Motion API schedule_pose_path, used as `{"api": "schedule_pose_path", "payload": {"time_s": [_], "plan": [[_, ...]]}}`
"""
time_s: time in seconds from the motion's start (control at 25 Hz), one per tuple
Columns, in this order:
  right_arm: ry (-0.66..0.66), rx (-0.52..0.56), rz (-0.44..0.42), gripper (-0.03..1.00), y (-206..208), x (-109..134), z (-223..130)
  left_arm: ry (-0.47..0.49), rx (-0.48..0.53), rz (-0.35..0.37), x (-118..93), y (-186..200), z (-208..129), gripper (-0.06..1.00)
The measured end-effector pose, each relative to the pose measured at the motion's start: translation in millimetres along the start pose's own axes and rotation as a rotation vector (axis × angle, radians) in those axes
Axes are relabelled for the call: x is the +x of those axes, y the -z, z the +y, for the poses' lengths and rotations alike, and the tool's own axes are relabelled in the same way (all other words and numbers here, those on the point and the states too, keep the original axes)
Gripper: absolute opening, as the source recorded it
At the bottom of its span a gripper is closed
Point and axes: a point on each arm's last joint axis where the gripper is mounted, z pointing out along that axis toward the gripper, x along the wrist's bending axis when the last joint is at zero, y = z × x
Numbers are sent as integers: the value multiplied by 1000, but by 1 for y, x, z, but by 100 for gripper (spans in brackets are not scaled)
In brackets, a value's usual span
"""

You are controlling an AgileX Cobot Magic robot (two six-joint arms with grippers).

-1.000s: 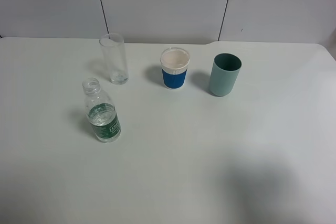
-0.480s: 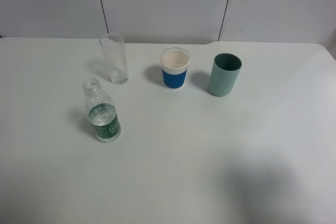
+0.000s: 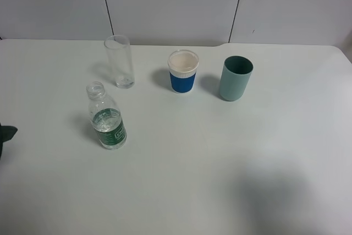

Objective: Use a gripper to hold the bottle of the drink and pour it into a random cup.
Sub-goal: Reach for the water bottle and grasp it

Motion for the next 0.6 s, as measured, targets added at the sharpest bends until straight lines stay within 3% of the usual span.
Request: {"api": "schedule_pose_path", "payload": {"time_s": [0.12, 0.28, 0.6], "plan": [[0, 0, 0, 74, 0, 0, 0, -60, 64, 6, -3, -10, -12, 99], [0, 0, 0, 74, 0, 0, 0, -89, 61, 21, -5, -15, -17, 99], [0, 0, 0, 74, 0, 0, 0, 50, -16, -48, -11, -22, -8, 99]]}}
